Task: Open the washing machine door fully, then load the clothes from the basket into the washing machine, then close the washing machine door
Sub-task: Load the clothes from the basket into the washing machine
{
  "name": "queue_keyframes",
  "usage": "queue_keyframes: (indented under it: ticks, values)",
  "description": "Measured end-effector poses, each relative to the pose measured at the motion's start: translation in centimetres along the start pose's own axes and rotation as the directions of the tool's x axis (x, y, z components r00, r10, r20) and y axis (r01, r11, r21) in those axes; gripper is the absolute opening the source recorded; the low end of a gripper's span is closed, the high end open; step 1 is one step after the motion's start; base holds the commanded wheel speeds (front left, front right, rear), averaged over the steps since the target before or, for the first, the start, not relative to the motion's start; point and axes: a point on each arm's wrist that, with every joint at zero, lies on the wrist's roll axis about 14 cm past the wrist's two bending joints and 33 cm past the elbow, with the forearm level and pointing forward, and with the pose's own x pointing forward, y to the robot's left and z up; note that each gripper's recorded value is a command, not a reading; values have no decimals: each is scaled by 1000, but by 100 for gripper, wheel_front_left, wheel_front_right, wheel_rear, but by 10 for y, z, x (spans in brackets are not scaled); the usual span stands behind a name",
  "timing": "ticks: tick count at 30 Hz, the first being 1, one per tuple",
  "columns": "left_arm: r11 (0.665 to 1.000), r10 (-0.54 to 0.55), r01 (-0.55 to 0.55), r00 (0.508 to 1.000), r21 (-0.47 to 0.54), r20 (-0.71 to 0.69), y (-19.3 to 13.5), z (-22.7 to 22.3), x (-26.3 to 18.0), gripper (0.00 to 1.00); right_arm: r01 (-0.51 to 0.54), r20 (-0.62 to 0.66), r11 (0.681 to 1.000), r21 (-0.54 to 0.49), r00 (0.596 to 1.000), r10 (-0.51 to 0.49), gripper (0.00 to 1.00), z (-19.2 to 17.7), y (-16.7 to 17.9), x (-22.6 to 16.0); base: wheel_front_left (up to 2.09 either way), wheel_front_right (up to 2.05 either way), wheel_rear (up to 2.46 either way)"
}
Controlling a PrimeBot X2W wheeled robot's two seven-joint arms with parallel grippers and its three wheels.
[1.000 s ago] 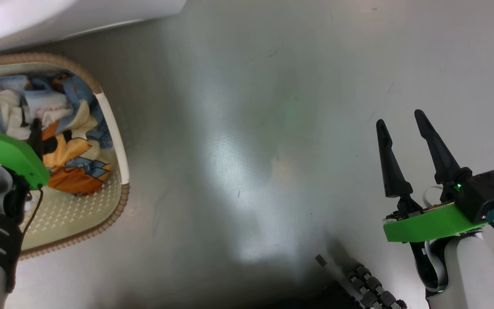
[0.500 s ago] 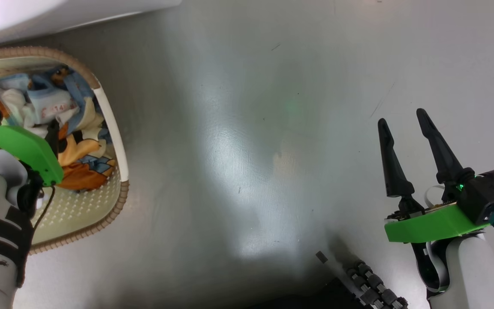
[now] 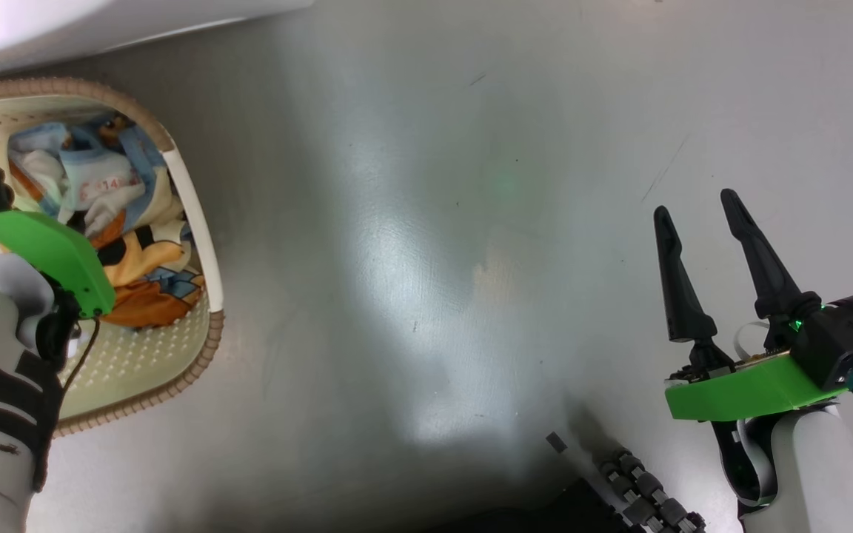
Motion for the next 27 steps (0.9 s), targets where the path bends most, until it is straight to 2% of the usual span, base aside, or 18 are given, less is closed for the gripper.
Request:
queue_keyframes:
  ticks: [9,15,27]
  values:
    - [1000,5,-5,1000,-7,10,2,4,-4,0,-10,10,1000,2,1000,10,100,3,3,1,0,0,0]
    - [1000,16,-15,997,-14,72,5,18,-16,0,-32,73,999,3,997,31,100,26,10,8,0,0,0]
    - [999,35,-34,984,-13,172,6,14,-67,0,-59,162,998,13,985,56,100,68,18,-3,0,0,0]
